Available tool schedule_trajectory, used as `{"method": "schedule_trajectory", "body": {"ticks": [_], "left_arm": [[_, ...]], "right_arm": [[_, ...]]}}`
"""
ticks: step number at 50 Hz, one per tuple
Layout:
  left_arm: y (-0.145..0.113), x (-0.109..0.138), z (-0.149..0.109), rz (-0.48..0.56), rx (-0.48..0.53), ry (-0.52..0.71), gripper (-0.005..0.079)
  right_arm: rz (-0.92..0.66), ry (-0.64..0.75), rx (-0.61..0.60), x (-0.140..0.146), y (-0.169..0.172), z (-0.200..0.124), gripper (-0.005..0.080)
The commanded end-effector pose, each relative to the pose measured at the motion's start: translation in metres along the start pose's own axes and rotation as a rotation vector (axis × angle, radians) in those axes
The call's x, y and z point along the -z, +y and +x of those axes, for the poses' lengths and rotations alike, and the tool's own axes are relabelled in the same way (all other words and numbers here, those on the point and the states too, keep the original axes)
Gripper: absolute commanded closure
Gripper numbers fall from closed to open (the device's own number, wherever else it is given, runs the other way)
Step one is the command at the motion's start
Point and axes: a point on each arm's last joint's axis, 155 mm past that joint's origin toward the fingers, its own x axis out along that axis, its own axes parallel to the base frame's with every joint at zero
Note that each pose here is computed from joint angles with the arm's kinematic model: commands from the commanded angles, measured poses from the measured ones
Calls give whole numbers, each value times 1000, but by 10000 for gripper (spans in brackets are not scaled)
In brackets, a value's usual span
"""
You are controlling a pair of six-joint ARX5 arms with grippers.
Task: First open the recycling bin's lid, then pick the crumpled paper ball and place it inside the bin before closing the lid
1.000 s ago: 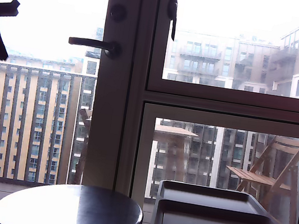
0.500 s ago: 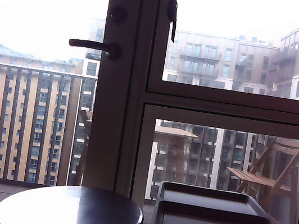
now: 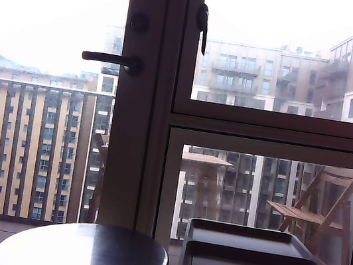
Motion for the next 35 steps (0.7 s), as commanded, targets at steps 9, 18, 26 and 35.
{"method": "schedule_trajectory", "body": {"ticks": [9,18,26,35], "left_arm": [[-3,-12,-20,-43,10,-73,761],[-4,-10,-28,-60,15,-74,761],[-3,5,-28,-64,10,-14,761],[-2,31,-29,-71,1,90,761]], "right_arm": [[123,-37,-18,-4,3,-11,765],[120,57,-21,19,5,-12,765],[120,188,-25,52,8,-16,765],[120,333,-29,87,11,-25,765]]}}
